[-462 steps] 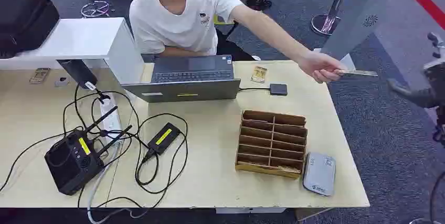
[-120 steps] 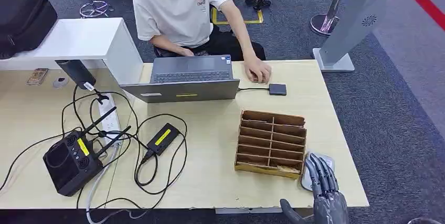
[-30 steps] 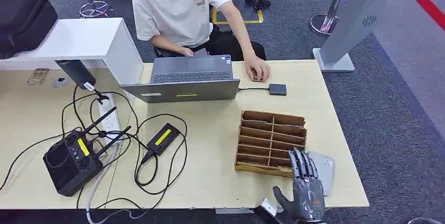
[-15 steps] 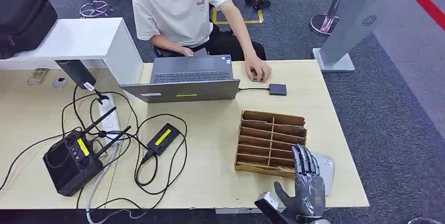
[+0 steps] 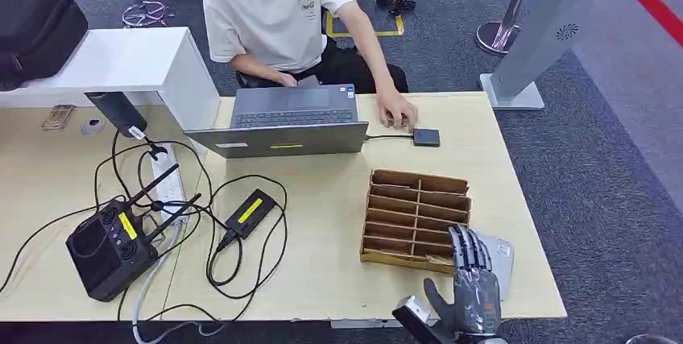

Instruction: Pass the card to the sensor for recognition and then transmit it.

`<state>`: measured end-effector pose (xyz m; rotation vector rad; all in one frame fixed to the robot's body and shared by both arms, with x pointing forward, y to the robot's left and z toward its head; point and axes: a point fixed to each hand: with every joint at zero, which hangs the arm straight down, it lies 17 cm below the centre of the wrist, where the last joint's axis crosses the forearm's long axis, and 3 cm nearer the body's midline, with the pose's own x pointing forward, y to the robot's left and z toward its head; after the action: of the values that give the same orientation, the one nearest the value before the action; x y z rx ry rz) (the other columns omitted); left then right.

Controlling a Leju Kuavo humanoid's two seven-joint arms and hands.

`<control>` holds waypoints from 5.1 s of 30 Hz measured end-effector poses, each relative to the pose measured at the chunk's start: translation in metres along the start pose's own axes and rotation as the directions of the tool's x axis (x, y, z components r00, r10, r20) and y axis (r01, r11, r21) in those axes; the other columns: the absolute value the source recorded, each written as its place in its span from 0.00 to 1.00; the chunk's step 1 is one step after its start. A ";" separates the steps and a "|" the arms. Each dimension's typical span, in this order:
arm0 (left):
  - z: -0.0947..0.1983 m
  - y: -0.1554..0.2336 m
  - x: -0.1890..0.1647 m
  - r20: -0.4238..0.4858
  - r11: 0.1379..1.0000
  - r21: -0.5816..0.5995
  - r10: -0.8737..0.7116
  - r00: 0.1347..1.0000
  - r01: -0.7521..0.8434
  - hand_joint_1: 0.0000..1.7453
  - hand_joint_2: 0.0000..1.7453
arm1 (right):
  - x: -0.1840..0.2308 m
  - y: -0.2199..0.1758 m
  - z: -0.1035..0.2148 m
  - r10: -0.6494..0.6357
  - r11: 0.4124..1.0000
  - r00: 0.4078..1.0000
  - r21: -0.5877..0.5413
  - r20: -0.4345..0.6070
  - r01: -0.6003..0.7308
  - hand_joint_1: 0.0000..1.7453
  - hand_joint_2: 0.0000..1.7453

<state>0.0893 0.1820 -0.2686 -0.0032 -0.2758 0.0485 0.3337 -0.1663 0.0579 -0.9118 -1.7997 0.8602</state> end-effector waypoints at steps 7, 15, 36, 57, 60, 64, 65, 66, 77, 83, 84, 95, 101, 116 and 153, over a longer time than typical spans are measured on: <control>0.000 0.001 0.000 0.001 1.000 0.002 -0.004 1.000 0.004 0.00 1.00 | -0.001 0.000 0.000 -0.009 1.000 1.000 -0.005 -0.007 0.009 1.00 1.00; -0.001 0.016 0.021 0.128 0.995 0.084 -0.068 0.989 0.057 0.00 0.00 | -0.004 -0.002 0.003 -0.006 1.000 1.000 -0.008 -0.016 0.005 1.00 1.00; 0.001 0.008 0.024 0.151 0.998 0.041 -0.059 0.987 0.053 0.00 1.00 | -0.003 -0.009 0.000 -0.014 0.999 1.000 -0.032 -0.009 0.014 0.90 1.00; 0.001 0.003 0.023 0.151 0.997 0.006 -0.074 0.986 0.073 0.00 1.00 | 0.025 -0.098 -0.068 -0.004 0.963 0.998 -0.269 0.064 0.021 0.90 1.00; 0.001 0.003 0.023 0.153 0.997 0.003 -0.082 0.985 0.082 0.00 1.00 | 0.035 -0.123 -0.090 0.020 0.946 0.993 -0.324 0.116 0.019 0.90 1.00; 0.001 0.003 0.023 0.154 0.996 -0.002 -0.092 0.984 0.093 0.00 1.00 | 0.045 -0.155 -0.120 0.030 0.920 0.987 -0.391 0.156 0.034 0.90 1.00; 0.001 0.003 0.023 0.154 0.995 -0.003 -0.096 0.983 0.098 0.00 1.00 | 0.048 -0.163 -0.128 0.030 0.913 0.986 -0.406 0.165 0.041 0.90 1.00; 0.001 0.003 0.023 0.155 0.995 -0.006 -0.100 0.983 0.102 0.00 1.00 | 0.051 -0.169 -0.135 0.034 0.908 0.983 -0.417 0.179 0.045 0.90 1.00; 0.002 -0.006 0.022 0.153 0.985 -0.046 -0.160 0.975 0.169 0.00 1.00 | 0.091 -0.203 -0.248 0.271 0.871 0.933 -0.472 0.236 -0.134 0.90 1.00; 0.002 -0.009 0.021 0.152 0.978 -0.055 -0.190 0.970 0.200 0.00 1.00 | 0.088 -0.201 -0.302 0.427 0.827 0.886 -0.475 0.180 -0.302 0.90 1.00; 0.003 -0.009 0.021 0.153 0.977 -0.055 -0.194 0.969 0.205 0.00 1.00 | 0.087 -0.199 -0.309 0.442 0.824 0.880 -0.466 0.174 -0.322 0.90 1.00; 0.008 -0.027 0.025 0.178 0.978 -0.142 -0.127 0.976 0.154 0.00 1.00 | 0.074 -0.170 -0.328 0.469 0.843 0.867 -0.378 0.167 -0.383 0.00 1.00; 0.008 -0.026 0.026 0.180 0.979 -0.139 -0.123 0.976 0.149 0.00 1.00 | 0.069 -0.162 -0.327 0.484 0.841 0.860 -0.360 0.163 -0.404 0.00 1.00; 0.005 -0.013 0.024 0.159 0.994 -0.094 -0.042 0.986 0.057 0.00 1.00 | -0.084 -0.220 -0.328 0.725 0.663 0.688 -0.243 -0.029 -0.709 0.00 1.00; 0.000 0.014 0.000 0.026 0.993 0.004 0.121 0.992 -0.122 0.00 1.00 | -0.517 -0.383 0.439 0.825 0.541 -0.325 0.813 -0.463 0.217 0.00 1.00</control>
<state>0.0887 0.1956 -0.2692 -0.0141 -0.3005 0.1704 0.0029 -0.8703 0.0218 -1.1085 0.5299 0.6315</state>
